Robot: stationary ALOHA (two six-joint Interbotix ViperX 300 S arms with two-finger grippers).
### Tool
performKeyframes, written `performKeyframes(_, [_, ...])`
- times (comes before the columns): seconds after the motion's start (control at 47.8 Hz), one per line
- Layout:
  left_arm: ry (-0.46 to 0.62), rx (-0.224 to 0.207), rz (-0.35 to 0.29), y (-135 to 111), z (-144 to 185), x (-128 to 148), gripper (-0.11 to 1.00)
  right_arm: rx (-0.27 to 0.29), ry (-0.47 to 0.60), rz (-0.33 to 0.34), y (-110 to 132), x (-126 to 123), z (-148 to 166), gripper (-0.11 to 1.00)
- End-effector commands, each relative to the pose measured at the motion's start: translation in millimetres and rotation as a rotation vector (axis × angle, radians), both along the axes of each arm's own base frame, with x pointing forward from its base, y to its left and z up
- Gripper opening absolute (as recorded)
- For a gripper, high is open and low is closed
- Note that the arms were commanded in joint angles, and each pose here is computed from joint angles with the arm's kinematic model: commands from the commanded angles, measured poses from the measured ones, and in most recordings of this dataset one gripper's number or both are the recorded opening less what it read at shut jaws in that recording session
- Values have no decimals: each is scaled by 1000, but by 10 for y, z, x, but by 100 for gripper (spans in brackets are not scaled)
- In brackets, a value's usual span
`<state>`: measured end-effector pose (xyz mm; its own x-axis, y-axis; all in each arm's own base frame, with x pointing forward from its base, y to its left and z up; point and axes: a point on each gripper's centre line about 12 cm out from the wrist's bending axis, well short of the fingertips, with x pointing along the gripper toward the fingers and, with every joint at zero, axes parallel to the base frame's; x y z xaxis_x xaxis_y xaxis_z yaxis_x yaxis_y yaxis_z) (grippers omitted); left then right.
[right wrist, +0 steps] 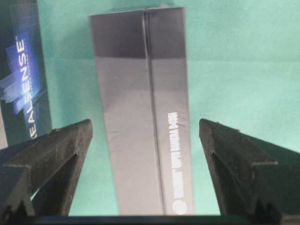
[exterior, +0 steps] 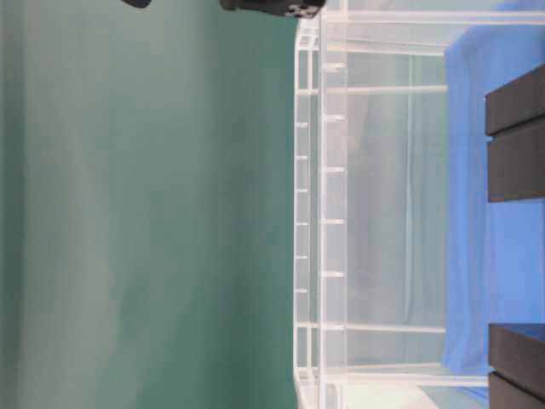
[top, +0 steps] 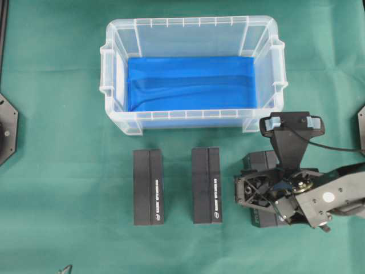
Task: Take the box out of the case with the right arm.
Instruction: 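Open the right gripper and withdraw it to the right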
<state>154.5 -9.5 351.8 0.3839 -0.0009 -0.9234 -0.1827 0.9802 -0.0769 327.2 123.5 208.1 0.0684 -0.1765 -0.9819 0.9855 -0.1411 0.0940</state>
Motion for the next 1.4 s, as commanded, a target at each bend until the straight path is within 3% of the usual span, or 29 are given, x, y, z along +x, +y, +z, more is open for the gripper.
performKeyframes(0.0, [-9,0,6,8,30,17,0,17,-47,-4,0,24,196,89])
performKeyframes(0.125, [-8,0,6,7,28,20,0,8,-64,-6,-24,26,400,89])
performKeyframes(0.334, [-11,0,6,7,31,18,0,-56,-78,-13,-131,-31,926,89])
performKeyframes(0.502, [-9,0,6,8,30,17,0,-90,-31,5,-183,-102,1204,88])
performKeyframes(0.899, [-8,0,6,7,28,20,0,-86,-20,37,-231,-158,1190,89])
performKeyframes(1.38, [-9,0,6,7,28,22,0,-59,-47,30,-386,-949,1085,89])
